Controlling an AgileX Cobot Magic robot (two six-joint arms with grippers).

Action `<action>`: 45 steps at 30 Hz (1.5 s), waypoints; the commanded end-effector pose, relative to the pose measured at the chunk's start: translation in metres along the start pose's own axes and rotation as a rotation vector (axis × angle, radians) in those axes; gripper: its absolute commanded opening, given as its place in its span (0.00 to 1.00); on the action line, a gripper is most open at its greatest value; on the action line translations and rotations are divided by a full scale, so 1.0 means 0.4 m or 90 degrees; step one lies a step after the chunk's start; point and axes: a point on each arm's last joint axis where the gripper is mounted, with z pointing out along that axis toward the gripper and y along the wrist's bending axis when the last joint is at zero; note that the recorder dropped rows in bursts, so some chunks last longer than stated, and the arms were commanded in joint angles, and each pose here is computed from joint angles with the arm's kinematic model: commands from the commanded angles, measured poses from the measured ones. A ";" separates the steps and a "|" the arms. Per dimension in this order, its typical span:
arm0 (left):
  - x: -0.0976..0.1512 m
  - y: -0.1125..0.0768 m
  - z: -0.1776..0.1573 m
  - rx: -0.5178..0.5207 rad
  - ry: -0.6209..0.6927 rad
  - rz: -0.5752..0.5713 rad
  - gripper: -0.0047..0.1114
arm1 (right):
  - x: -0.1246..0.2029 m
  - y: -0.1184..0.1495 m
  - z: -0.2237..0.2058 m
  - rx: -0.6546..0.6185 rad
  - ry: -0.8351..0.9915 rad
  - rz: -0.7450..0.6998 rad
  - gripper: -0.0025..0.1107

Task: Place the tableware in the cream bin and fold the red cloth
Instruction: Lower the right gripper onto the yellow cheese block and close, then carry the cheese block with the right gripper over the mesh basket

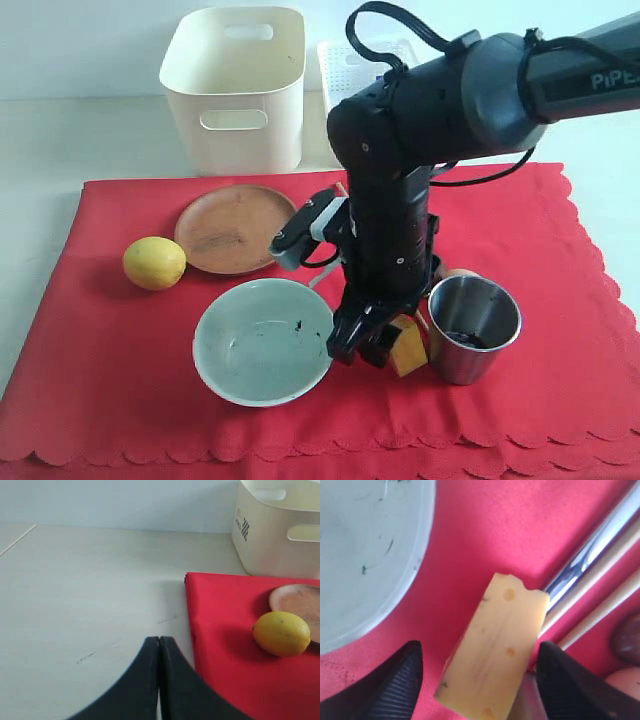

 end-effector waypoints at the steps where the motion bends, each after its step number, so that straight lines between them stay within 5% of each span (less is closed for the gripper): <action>1: -0.004 0.000 -0.001 0.000 -0.012 -0.002 0.04 | -0.006 0.001 0.007 0.002 0.001 -0.003 0.57; 6: -0.004 0.000 -0.001 0.000 -0.012 -0.002 0.04 | -0.010 0.001 0.007 0.004 -0.011 -0.003 0.44; 12: -0.004 0.000 -0.001 0.000 -0.012 -0.002 0.04 | -0.012 -0.001 0.007 0.009 -0.015 -0.006 0.02; 32: -0.004 0.000 -0.001 0.000 -0.012 -0.002 0.04 | -0.019 -0.067 -0.250 0.191 -0.113 0.016 0.02; 45: -0.004 0.000 -0.001 0.000 -0.012 -0.002 0.04 | -0.046 -0.141 -0.431 0.255 -0.275 0.123 0.02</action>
